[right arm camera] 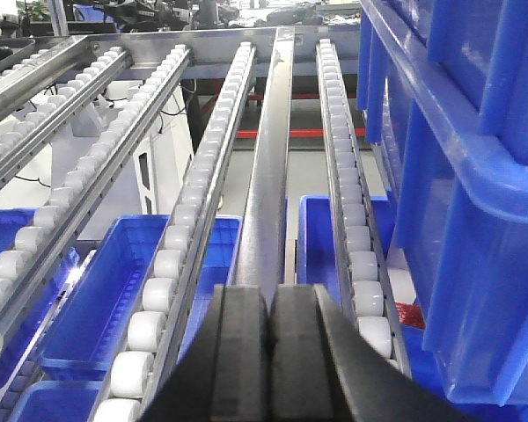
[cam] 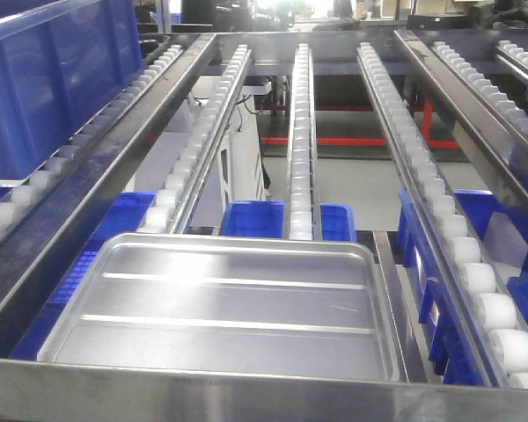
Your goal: Grab silver tray and stack on right shelf
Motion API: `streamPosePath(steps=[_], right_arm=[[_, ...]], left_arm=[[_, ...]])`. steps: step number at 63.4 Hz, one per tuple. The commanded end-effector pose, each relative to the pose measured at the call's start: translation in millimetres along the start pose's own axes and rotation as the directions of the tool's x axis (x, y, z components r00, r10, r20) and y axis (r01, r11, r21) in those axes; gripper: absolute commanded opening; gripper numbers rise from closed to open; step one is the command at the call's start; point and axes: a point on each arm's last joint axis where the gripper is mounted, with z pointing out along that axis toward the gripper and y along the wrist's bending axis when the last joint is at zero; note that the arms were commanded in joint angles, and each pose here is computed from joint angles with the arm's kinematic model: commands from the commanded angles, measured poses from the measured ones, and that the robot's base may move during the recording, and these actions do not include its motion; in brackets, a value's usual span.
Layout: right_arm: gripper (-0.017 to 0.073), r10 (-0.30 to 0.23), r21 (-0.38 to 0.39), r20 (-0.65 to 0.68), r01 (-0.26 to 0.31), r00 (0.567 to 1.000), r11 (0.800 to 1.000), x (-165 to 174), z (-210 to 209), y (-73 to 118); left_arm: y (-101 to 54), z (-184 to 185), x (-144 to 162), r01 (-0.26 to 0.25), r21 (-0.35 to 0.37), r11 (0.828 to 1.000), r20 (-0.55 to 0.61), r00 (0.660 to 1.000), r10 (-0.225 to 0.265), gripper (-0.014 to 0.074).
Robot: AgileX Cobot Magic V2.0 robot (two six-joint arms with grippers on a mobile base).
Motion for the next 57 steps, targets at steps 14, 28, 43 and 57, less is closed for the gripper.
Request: streamPosePath(steps=[14,28,43,57], right_arm=[[0.0049,-0.012,-0.002,0.133,0.012,0.991,1.000,-15.9,-3.4,0.8],[0.0049,-0.012,-0.002,0.133,0.012,0.991,1.000,-15.9,-3.4,0.8],[0.0049,-0.012,-0.003,0.142,0.012,0.990,1.000,-16.8,-3.5,0.9],[0.0049,-0.008,-0.011,0.296,0.012,0.955,1.000,-34.5,-7.4,2.1]], left_arm=[[0.1,-0.8,-2.8,0.011,0.002,1.000,0.089,0.996,-0.011,-0.0094],[0.1,-0.8,-2.8,0.011,0.002,1.000,0.089,0.996,-0.011,-0.0094],[0.1,-0.9,-3.4,0.011,0.002,1.000,0.095,0.995,-0.011,-0.0094],[0.5,-3.6,-21.3,0.045,0.003,0.999,0.232,0.972,-0.044,-0.0094]])
